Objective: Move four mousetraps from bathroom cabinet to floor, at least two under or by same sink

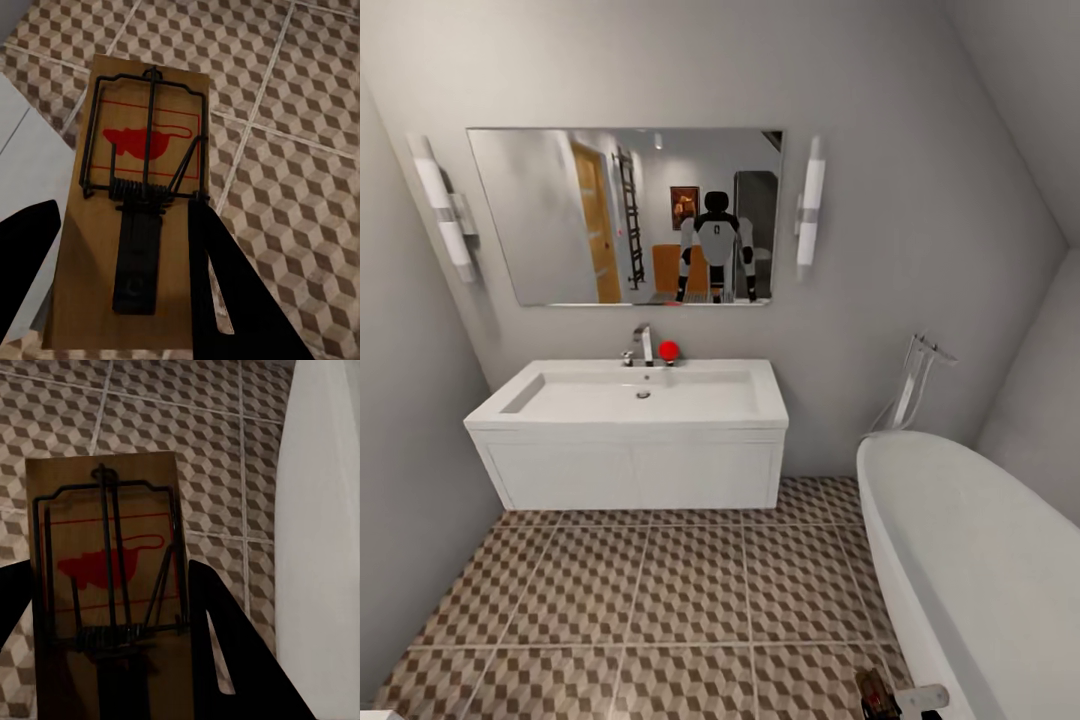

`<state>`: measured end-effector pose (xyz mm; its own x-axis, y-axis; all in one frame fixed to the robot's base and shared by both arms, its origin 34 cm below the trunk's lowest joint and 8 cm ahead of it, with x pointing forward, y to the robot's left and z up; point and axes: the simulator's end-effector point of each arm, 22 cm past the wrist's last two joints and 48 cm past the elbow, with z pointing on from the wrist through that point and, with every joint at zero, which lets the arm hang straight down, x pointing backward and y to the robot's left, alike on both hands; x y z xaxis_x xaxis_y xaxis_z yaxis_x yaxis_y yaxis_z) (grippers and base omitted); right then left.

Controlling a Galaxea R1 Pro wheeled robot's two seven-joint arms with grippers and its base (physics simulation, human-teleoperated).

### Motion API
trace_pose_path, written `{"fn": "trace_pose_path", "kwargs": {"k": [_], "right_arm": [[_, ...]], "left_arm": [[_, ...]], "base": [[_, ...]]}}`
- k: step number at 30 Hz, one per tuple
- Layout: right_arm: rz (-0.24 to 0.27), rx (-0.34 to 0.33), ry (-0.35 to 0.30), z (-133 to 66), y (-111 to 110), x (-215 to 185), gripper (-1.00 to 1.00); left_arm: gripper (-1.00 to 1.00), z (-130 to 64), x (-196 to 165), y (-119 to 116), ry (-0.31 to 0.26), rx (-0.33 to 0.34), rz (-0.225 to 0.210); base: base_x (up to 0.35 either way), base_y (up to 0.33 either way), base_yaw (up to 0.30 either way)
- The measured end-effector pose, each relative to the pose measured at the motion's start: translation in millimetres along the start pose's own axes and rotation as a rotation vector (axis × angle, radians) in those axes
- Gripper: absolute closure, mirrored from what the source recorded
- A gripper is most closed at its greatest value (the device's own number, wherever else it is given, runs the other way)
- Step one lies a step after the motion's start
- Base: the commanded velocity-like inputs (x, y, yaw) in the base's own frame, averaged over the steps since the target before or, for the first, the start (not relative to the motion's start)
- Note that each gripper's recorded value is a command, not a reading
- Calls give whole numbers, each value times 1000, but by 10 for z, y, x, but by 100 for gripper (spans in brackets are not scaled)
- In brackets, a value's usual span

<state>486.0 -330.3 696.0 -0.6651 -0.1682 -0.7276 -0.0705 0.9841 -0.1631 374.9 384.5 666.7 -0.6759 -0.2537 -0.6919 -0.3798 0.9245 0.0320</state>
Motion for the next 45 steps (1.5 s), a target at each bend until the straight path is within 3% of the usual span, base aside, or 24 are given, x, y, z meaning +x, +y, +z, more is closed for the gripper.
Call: {"fn": "trace_pose_path", "kwargs": {"k": [16,31,45], "right_arm": [[0,0,1,-1,0,3,100],[0,0,-1,-1,1,-2,100],[1,1,-2,1,-2,-5,100]], "left_arm": [[100,0,0,0,0,0,0],[100,0,-1,0,-1,0,0],[100,1,-15,0,-7,0,0]], "base": [[326,5,0],[308,170,0],[89,23,0]]}}
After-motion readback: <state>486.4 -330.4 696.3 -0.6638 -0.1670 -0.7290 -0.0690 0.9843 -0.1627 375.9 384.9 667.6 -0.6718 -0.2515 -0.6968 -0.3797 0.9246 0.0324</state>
